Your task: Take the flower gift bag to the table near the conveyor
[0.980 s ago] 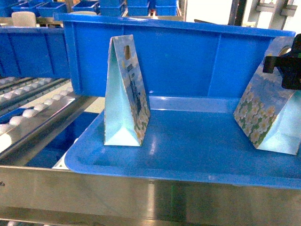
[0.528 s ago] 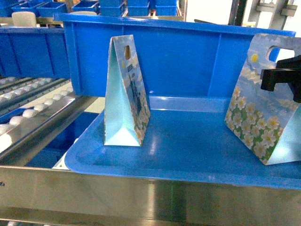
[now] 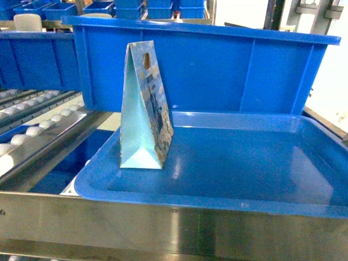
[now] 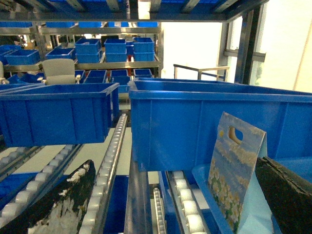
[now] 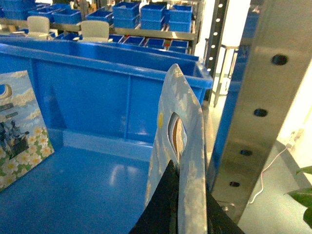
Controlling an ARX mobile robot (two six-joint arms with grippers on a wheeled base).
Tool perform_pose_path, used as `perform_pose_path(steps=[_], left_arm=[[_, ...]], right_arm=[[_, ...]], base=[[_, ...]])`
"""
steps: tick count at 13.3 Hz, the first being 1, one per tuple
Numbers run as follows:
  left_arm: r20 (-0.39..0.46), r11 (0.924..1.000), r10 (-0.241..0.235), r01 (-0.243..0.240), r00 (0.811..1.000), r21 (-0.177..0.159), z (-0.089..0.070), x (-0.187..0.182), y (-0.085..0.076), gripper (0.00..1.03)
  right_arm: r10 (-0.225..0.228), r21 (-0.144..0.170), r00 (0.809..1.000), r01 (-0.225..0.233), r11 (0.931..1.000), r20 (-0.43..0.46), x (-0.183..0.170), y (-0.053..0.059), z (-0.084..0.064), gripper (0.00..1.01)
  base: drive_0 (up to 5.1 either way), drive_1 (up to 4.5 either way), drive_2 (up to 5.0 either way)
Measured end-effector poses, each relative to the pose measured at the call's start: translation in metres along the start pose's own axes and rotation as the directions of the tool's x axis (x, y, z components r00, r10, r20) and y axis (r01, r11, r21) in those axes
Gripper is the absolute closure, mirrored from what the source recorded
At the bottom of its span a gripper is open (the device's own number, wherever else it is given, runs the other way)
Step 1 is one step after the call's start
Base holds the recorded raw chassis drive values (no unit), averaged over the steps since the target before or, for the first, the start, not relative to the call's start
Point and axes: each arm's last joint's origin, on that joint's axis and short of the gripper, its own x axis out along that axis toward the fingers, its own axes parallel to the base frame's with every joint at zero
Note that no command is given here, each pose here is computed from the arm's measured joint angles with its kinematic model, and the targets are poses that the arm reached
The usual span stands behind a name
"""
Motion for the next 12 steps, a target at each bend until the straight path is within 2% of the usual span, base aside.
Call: perform_pose_path(steps=[3,7,8,12], left_arm=[[0.000,1.0000,0.000,0.000,1.000,0.000,0.000,0.000,0.000,0.05],[0.000,1.0000,0.000,0.000,1.000,0.000,0.000,0.000,0.000,0.05],[0.000,1.0000,0.000,0.000,1.000,0.000,0.000,0.000,0.000,0.05],[0.000,1.0000,0.000,0.000,1.000,0.000,0.000,0.000,0.000,0.05]], right_arm=[[-0.087,0.002,0.994,0.087,0.9962,0.069,-0.026,-0.019,0.004,0.99],[-0.143,0.005,0.988,0.143,0.9897,0.062,-0.042,-0.032,-0.010,0.99],[-0.178,0.005,0.982,0.178,0.9840,0.071,-0.044,-0.034,-0.012,0.99],[-0.170,0.001,0.983,0.171,0.9854,0.062,-0.046,-0.034,-0.013,0.99]], base=[[0.0,0.00,0.0],[0.0,0.00,0.0],[0.0,0.00,0.0],[0.0,0.00,0.0]])
